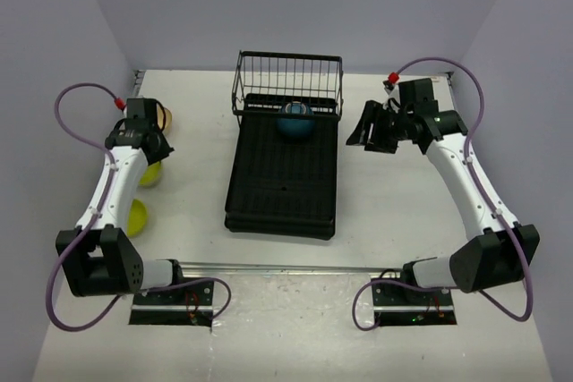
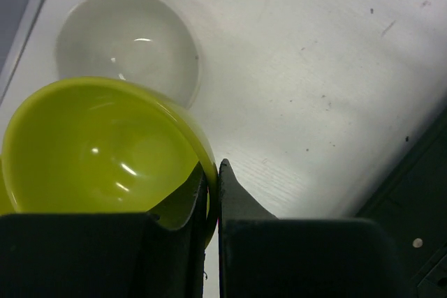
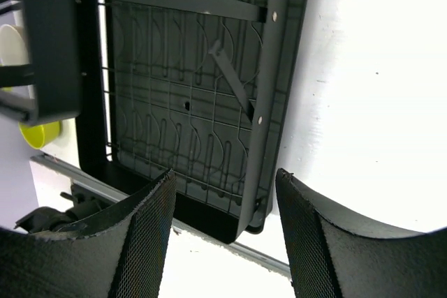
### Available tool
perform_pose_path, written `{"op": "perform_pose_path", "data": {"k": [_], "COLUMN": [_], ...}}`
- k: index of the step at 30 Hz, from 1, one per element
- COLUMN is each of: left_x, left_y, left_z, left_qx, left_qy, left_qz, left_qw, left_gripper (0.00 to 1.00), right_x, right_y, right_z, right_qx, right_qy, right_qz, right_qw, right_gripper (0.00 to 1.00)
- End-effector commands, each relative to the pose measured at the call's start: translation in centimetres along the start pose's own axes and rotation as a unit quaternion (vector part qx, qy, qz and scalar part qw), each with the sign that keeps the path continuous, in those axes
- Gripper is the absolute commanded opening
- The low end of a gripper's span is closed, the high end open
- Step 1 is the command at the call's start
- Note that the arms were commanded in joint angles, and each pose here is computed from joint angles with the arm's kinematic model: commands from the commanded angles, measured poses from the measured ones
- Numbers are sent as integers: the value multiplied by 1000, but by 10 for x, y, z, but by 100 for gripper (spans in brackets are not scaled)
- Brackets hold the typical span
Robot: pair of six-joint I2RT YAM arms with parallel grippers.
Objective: Unload the bowls from the dish rack
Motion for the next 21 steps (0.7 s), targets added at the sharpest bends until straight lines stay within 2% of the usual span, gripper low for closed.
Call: {"op": "perform_pose_path", "data": {"k": [1, 9, 14, 21], "left_x": [-19, -12, -3, 7], "left_y": [3, 33, 35, 39], "left_z": [26, 69, 93, 101], "left_qx": [-13, -26, -56, -64], "left_qy": [-36, -104, -123, -146], "left_qz": [-26, 15, 33, 52], "left_qw": [999, 994, 990, 986], "left_gripper": [0, 0, 0, 0], "right_x": [-15, -12, -21, -26], "right_y": [0, -3, -10, -10], "right_z": [2, 5, 12, 12], "right_qx": [-8, -4, -16, -28], "right_qy": [13, -1, -5, -3], "right_qz": [-8, -4, -14, -18], "right_qw": [1000, 1000, 1000, 999], "right_gripper": [60, 60, 61, 60]}}
Point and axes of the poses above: each gripper's point midway between its finger pads, its own x axis out along the fingers, its own z axis along the line the jaws close on, y = z × x, the point moved 8 cm from there along -x, back along the fingers, and after that the axes turned 1 degree about x, right-handed, at the moved point
